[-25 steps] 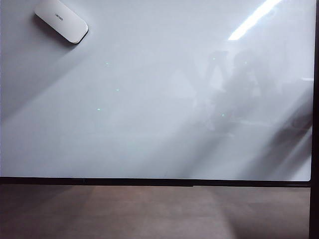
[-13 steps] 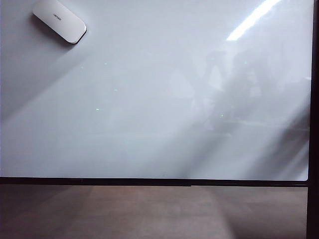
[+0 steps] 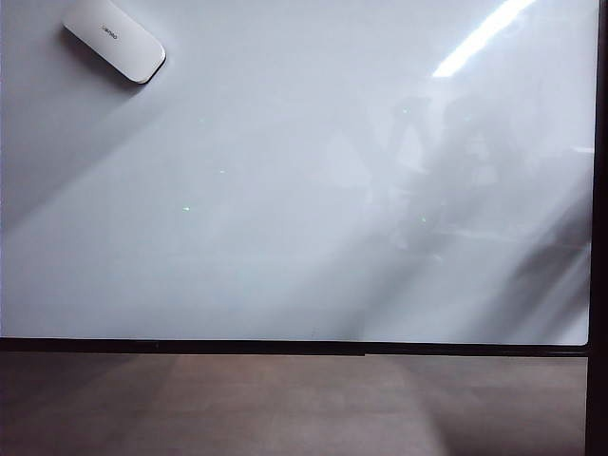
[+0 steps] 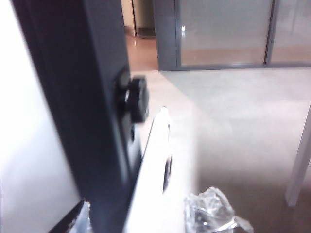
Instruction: Reach to the right to find the marker pen, pick it up, and write the number 3 on the whiteboard.
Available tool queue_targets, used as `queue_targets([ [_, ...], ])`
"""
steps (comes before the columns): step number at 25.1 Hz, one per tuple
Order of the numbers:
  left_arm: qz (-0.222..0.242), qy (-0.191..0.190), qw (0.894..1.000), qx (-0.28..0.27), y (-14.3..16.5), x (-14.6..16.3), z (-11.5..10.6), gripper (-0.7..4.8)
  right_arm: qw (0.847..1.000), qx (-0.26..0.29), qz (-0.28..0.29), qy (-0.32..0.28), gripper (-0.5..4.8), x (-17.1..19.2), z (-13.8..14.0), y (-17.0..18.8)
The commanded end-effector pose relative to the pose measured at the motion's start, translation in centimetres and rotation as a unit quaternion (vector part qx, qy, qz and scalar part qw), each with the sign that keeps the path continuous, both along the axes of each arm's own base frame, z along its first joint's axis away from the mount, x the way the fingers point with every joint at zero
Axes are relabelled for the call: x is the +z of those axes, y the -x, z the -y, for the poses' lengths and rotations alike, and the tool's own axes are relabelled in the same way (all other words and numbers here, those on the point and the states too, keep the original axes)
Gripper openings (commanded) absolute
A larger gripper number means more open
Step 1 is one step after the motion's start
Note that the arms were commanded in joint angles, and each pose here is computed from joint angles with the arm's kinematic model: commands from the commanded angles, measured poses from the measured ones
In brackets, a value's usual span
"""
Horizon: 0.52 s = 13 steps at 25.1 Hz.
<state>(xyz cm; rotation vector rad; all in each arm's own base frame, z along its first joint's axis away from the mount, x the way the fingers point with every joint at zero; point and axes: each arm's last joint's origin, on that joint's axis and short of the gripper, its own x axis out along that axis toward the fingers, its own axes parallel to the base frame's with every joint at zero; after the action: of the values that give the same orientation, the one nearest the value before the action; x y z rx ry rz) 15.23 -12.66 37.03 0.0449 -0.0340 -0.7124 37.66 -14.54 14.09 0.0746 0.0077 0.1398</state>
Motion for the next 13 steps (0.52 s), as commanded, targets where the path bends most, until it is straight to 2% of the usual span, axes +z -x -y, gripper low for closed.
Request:
queue_targets([
  [1, 0.005, 0.002, 1.0, 0.001, 0.0, 0.2, 0.0, -0.05, 1.0, -0.003, 0.01, 0.002, 2.52, 0.7, -0.3, 0.8],
  [6, 0.005, 0.002, 1.0, 0.001, 0.0, 0.1, 0.0, -0.05, 0.999, -0.04, 0.027, 0.013, 2.52, 1.0, -0.3, 0.9],
  [13, 0.004, 0.001, 1.0, 0.002, 0.0, 0.1, 0.0, -0.05, 0.999, -0.033, 0.036, 0.017, 2.53, 0.7, -0.4, -0.6],
])
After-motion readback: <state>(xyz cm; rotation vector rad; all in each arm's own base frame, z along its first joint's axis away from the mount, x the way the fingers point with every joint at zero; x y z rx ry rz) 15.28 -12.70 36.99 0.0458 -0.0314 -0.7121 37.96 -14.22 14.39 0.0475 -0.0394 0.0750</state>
